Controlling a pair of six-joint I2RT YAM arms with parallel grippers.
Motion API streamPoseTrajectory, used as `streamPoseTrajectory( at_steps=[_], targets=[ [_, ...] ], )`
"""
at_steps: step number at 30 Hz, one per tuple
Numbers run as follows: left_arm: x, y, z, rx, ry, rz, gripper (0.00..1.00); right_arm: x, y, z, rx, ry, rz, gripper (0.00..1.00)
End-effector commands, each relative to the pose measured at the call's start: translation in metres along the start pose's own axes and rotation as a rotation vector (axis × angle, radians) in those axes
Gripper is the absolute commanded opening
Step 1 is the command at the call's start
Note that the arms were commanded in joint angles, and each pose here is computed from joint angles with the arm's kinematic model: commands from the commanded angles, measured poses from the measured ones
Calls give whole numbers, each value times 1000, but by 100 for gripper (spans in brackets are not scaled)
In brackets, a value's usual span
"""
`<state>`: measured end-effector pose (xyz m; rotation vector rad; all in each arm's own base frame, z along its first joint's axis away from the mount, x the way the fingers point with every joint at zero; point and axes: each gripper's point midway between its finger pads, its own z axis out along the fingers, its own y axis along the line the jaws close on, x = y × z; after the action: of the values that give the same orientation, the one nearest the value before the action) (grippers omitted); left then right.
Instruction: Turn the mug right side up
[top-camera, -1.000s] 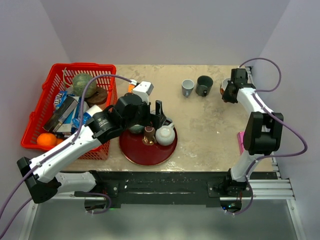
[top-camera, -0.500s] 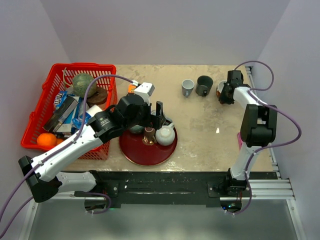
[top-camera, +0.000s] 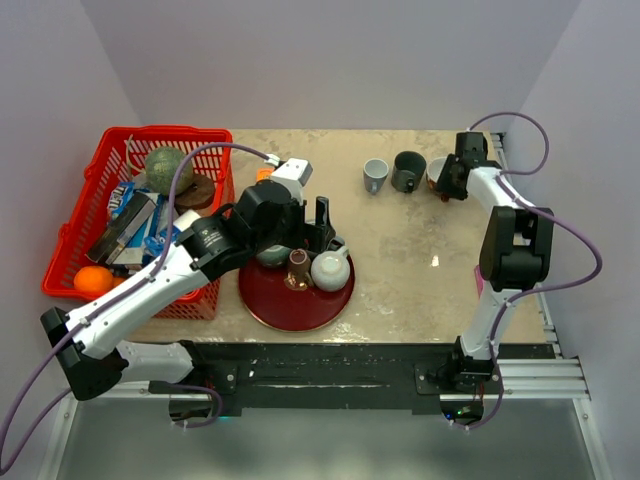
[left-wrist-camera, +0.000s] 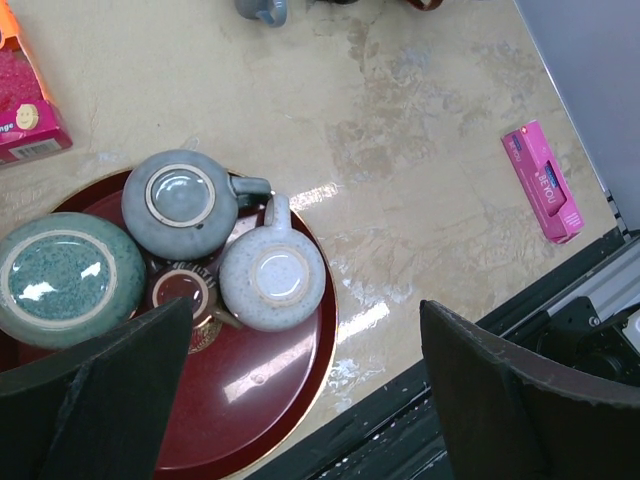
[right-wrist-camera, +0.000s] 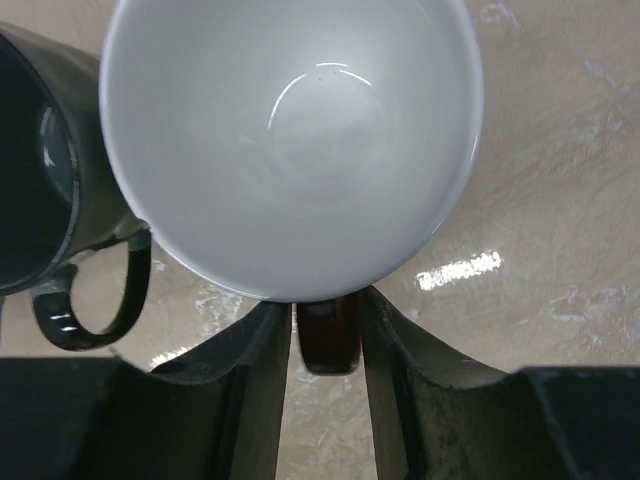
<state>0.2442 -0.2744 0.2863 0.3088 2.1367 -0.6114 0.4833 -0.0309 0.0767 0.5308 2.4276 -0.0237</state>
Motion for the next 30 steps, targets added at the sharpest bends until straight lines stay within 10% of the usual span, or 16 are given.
streamPoseTrajectory(
  at_steps=[1, 13, 30],
  targets=[
    [-16, -3, -4, 4, -40, -4, 99, -51, 13, -27, -34, -148, 28, 41],
    [13, 13, 10, -68, 49, 9, 99, -59, 10, -86, -54, -196, 67, 75],
    [93, 53, 49, -240, 240, -9, 99, 25, 44, -219, -480, -124, 97, 85]
  ],
)
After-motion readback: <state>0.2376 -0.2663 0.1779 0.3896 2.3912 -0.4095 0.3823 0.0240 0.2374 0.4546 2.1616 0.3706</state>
